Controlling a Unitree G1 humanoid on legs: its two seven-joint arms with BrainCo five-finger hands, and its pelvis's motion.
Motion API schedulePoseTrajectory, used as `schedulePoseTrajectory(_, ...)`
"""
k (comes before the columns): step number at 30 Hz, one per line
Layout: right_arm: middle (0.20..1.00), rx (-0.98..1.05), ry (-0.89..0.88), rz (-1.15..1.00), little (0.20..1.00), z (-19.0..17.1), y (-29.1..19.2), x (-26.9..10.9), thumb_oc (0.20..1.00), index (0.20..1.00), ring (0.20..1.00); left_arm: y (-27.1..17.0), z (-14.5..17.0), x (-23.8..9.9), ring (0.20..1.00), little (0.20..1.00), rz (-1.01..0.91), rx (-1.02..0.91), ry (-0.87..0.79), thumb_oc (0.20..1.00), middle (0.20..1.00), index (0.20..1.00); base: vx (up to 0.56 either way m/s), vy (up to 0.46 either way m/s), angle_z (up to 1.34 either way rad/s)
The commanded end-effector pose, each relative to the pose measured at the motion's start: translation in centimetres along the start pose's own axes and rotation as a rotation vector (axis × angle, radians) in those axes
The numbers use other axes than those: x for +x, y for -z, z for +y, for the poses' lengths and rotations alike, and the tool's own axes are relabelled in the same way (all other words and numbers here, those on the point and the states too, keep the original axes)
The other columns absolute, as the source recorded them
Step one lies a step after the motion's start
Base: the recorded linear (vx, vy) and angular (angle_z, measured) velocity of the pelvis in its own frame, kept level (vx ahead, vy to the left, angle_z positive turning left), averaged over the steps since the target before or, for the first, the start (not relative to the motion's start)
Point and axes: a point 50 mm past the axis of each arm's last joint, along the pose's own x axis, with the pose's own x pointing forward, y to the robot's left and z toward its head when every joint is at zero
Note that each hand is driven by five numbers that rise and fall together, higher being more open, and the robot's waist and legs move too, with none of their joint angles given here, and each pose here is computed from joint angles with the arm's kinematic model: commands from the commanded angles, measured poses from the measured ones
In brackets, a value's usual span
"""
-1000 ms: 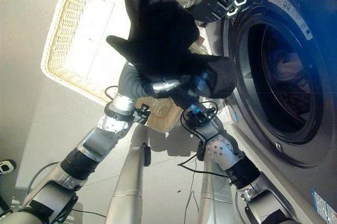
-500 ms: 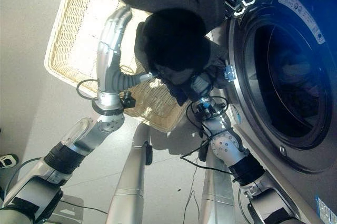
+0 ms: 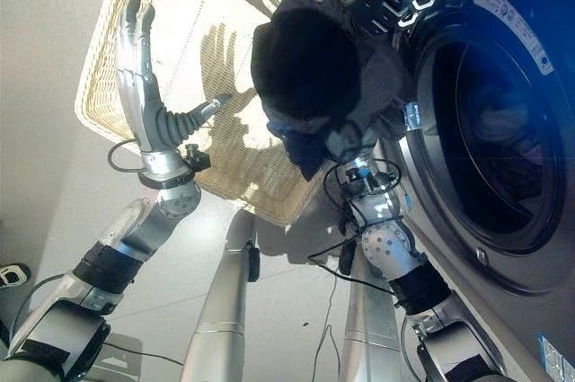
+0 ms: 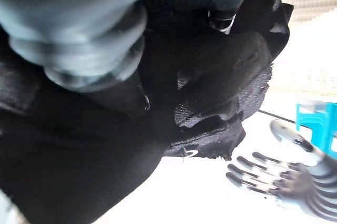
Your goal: Put the clothes into the washing machine.
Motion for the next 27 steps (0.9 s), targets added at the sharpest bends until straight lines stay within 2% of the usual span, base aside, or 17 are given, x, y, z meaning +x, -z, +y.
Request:
schedulePoseTrajectory(1, 0.200, 0.038, -0.118, -0.097, 0.200, 2.1, -1.4, 0.7, 0.200, 0.200, 0.200, 0.3, 0.6, 1.1, 1.000, 1.000, 0.042, -0.056, -0.096, 1.000, 1.000, 1.000, 0.00, 0.000, 0.00)
schedulePoseTrajectory(6, 0.200, 0.110, 0.034, -0.118, 0.200, -0.6, -1.5, 0.3, 0.200, 0.200, 0.200, 2.0, -0.3, 0.2, 1.000, 1.000, 0.155, -0.078, -0.057, 1.000, 1.000, 1.000, -0.01, 0.021, 0.00)
schedulePoseTrajectory(11, 0.200, 0.166, 0.270, -0.159, 0.200, -4.8, -2.1, -0.9, 0.200, 0.200, 0.200, 4.1, -1.1, -0.6, 1.000, 1.000, 0.261, -0.031, -0.014, 1.000, 1.000, 1.000, -0.01, 0.045, -0.01)
schedulePoseTrajectory(15, 0.200, 0.206, 0.602, -0.247, 0.200, -11.0, -4.3, -4.0, 0.200, 0.200, 0.200, 6.6, -1.6, -1.3, 1.000, 1.000, 0.370, 0.032, 0.025, 1.000, 1.000, 1.000, 0.00, 0.057, -0.07)
schedulePoseTrajectory(17, 0.200, 0.180, 0.754, -0.298, 0.200, -13.0, -5.6, -5.2, 0.200, 0.200, 0.200, 7.1, -1.8, -1.2, 1.000, 1.000, 0.391, 0.046, 0.034, 1.000, 1.000, 1.000, 0.00, 0.046, -0.09)
schedulePoseTrajectory(20, 0.200, 0.059, 1.033, -0.470, 0.200, -15.5, -11.7, -7.0, 0.200, 0.200, 0.200, 7.8, -1.7, -0.8, 1.000, 1.000, 0.384, 0.060, 0.055, 1.000, 1.000, 1.000, 0.01, 0.021, -0.16)
schedulePoseTrajectory(23, 0.200, -0.111, 1.184, -0.812, 0.200, -14.3, -20.7, -7.8, 0.200, 0.200, 0.200, 8.2, -1.3, -0.9, 1.000, 1.000, 0.344, 0.079, 0.084, 1.000, 1.000, 1.000, 0.02, -0.044, -0.06)
schedulePoseTrajectory(27, 0.200, -0.347, 1.181, -1.232, 0.200, -8.4, -28.4, -7.4, 0.200, 0.200, 0.200, 9.2, 0.7, -1.3, 1.000, 1.000, 0.311, 0.120, 0.077, 1.000, 1.000, 1.000, 0.00, -0.073, -0.06)
